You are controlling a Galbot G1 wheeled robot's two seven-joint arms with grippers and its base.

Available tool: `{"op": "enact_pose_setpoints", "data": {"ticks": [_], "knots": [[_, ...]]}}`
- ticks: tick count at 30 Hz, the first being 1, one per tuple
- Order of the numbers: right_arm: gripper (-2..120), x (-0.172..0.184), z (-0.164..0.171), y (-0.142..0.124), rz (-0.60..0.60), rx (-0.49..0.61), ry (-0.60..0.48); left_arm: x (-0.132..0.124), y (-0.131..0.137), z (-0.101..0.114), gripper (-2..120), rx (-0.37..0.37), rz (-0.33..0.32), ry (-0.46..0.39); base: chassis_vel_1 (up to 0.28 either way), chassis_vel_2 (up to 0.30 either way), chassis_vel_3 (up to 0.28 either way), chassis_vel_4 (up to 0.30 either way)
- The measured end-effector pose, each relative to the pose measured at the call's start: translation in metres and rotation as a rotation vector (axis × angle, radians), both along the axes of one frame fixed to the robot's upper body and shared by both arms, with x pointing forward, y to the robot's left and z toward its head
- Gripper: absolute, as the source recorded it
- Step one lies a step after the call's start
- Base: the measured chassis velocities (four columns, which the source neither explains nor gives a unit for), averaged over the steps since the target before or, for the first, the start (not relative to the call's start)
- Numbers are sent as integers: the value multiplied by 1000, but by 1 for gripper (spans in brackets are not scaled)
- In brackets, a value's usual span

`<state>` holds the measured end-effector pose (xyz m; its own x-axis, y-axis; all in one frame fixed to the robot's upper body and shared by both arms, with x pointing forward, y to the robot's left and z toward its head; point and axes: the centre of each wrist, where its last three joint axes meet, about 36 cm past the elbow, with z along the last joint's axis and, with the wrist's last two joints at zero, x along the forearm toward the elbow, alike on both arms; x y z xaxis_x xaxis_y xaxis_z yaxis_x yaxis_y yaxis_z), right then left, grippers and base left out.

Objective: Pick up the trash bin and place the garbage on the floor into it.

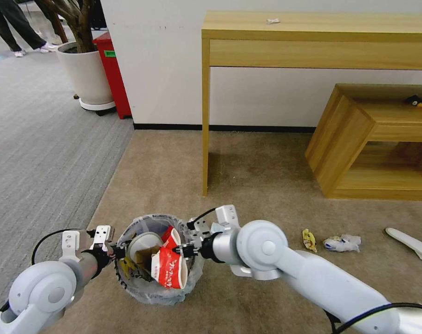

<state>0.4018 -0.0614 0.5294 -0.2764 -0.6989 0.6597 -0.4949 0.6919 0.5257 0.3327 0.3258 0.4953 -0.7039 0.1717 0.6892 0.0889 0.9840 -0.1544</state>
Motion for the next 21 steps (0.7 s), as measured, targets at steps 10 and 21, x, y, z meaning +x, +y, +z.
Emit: {"op": "enact_pose_setpoints", "data": {"ticks": [10, 21], "knots": [[44, 13, -6, 2, -43, -13, -28, 0, 1, 0, 0, -32, -5, 12, 0, 0, 0, 0], [80, 12, 22, -10, -35, 77, -89, 5, 13, -9, 0, -59, 36, 42, 0, 0, 0, 0]]}}
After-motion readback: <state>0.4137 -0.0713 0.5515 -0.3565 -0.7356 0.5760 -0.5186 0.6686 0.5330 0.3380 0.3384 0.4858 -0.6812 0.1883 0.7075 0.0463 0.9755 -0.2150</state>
